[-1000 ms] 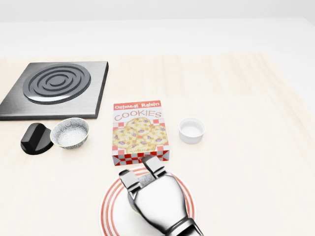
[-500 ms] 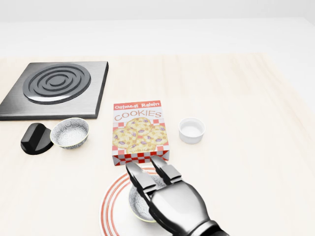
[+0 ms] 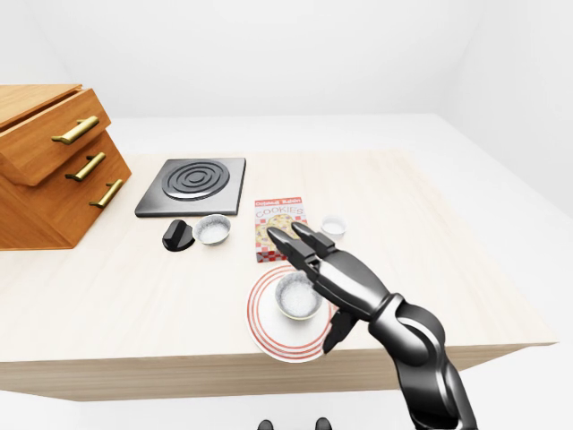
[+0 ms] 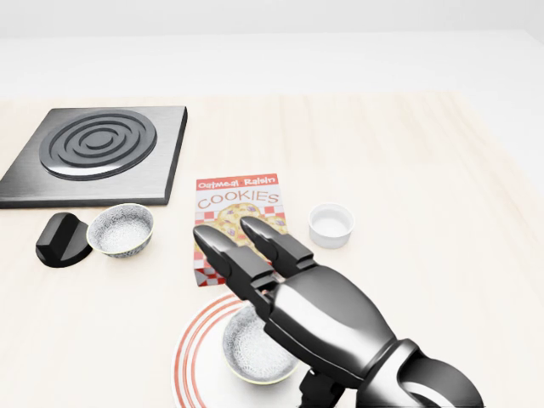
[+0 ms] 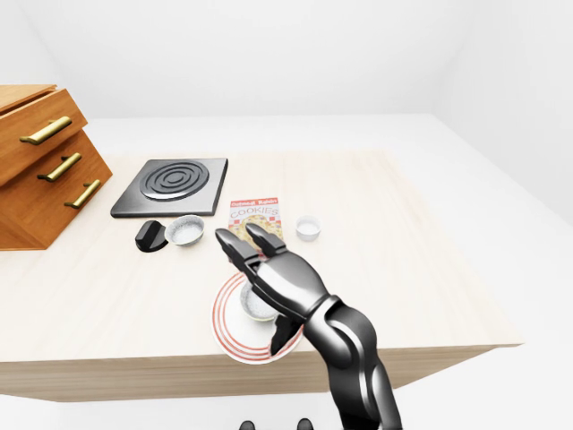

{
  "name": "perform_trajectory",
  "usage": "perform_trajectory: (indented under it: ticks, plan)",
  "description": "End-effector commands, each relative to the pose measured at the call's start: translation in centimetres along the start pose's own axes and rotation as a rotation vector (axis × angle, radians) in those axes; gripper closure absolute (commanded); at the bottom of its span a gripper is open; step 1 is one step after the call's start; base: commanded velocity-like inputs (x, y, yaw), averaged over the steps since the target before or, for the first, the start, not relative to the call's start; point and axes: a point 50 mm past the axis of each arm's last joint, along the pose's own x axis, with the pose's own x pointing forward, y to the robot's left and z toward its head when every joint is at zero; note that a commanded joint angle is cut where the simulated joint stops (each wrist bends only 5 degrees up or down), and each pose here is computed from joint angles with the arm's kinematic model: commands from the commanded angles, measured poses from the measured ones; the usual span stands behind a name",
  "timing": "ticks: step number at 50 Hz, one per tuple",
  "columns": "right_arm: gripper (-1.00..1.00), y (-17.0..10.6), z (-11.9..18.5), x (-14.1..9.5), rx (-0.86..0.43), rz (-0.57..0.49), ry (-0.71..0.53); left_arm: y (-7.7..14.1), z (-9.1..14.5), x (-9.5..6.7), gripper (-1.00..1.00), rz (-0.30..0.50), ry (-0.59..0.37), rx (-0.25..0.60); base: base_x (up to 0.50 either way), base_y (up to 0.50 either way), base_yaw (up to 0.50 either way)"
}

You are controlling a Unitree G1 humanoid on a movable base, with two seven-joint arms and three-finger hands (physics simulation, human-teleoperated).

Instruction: Pick the akita bowl next to the plate and place it on the plate.

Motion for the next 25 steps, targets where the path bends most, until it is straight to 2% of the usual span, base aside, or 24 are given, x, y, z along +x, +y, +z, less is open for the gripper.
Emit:
perform_trajectory:
  ticks: [1,10,25]
  plan:
    - [-1.00,-3.8,1.0,-0.6,-0.009,-0.155,-0.105,0.1,-0.3,0.0,-1.00,0.001,0.013,0.001,0.00,0.00,0.00]
    - [-1.00,-5.4,0.4,-0.5,-0.030,-0.200,-0.112,0.2,-0.2,-0.1,-1.00,0.002,0.010,0.000,0.00,0.00,0.00]
    - [-1.00,-8.7,1.2,-0.5,-0.096,-0.295,-0.189,0.2,-0.2,0.0,-1.00,0.005,0.010,-0.003,0.00,0.00,0.00]
